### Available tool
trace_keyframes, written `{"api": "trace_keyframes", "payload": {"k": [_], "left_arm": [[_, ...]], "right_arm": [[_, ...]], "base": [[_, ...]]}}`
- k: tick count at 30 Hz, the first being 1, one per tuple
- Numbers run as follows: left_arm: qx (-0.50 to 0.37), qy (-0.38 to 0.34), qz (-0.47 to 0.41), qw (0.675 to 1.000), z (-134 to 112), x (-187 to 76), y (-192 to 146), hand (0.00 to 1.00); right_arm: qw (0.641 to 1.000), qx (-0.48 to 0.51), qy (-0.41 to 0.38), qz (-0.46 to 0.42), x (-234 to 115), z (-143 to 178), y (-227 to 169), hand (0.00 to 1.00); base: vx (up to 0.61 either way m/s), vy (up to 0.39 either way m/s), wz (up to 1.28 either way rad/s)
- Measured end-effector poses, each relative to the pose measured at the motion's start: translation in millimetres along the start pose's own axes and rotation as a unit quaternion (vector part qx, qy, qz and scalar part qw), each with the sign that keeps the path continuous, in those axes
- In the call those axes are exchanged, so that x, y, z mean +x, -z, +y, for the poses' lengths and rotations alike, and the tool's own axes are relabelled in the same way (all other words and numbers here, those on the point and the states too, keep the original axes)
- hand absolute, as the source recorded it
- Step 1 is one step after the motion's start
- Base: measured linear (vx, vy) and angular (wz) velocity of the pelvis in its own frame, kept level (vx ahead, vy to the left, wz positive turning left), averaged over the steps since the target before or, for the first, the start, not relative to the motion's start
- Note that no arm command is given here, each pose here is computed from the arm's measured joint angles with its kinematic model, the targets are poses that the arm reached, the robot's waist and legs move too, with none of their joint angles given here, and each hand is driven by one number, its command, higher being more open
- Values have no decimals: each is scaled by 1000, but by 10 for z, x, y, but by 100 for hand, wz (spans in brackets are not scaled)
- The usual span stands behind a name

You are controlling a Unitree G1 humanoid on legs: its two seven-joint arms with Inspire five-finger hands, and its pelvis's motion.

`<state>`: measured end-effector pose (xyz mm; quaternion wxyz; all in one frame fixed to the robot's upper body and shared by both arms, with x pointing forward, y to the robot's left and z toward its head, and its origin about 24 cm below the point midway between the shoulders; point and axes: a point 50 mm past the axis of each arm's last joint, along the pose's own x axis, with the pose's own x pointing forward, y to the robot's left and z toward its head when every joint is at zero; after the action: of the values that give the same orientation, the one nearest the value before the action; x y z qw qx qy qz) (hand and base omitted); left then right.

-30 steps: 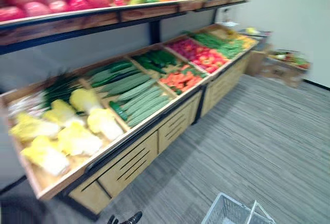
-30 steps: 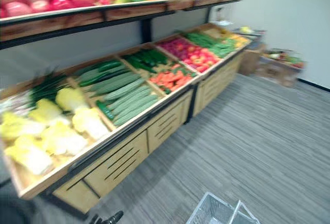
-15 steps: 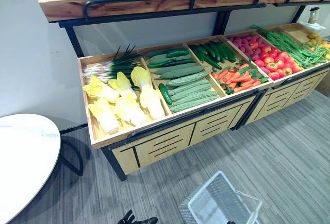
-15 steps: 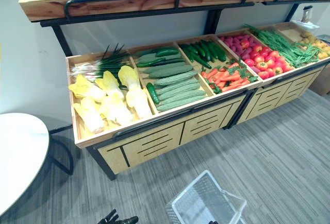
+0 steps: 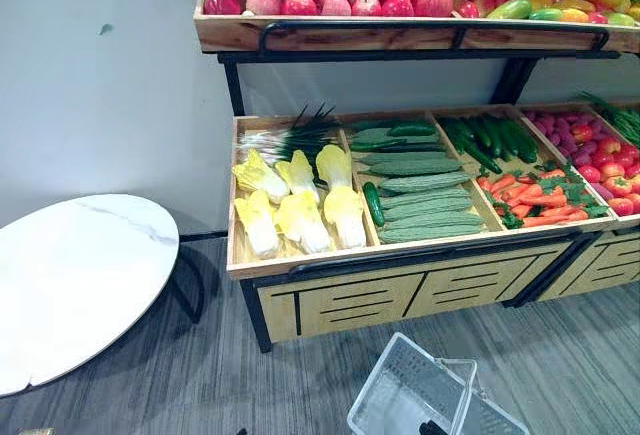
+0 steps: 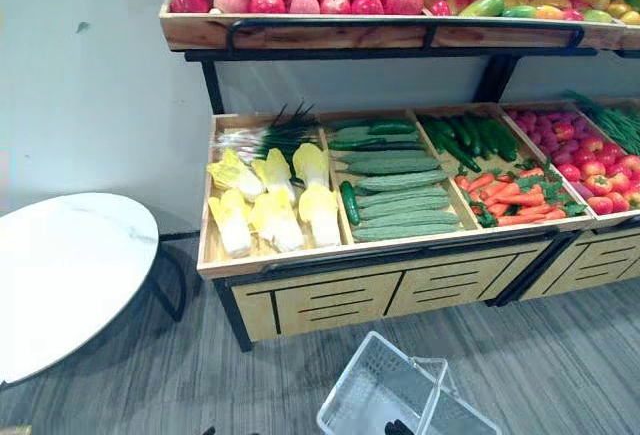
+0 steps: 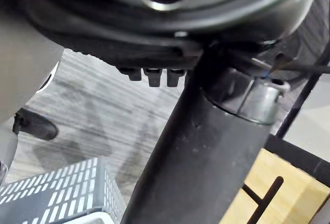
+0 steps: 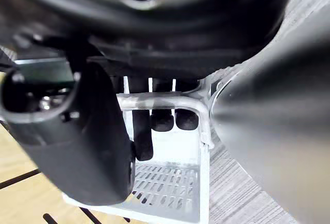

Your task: Pick vegetable in the basket

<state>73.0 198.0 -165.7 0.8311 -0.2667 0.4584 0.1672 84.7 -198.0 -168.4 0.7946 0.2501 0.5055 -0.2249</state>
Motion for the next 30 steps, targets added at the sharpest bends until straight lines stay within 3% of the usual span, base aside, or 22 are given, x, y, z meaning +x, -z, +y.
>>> {"api": "trace_keyframes", "payload": {"k": [11, 19, 25, 30], "left_arm": [[-23, -13, -10, 1000, 55, -21, 13, 100], [-35, -27, -38, 998, 102, -12, -118, 100], [-96, -74, -55, 991, 326, -122, -46, 100], [-152, -65, -92, 982, 275, -128, -56, 100]], "right_arm": [[1000, 13, 5, 4, -4, -21, 40, 0], [994, 99, 4, -54, -7, 3, -115, 0], [990, 134, 39, -32, -67, -219, 66, 0], [992, 115, 33, -29, -39, -188, -41, 0]], "base": [[2, 0, 2], [3, -6, -4], [268, -167, 9], [492, -344, -6]]}}
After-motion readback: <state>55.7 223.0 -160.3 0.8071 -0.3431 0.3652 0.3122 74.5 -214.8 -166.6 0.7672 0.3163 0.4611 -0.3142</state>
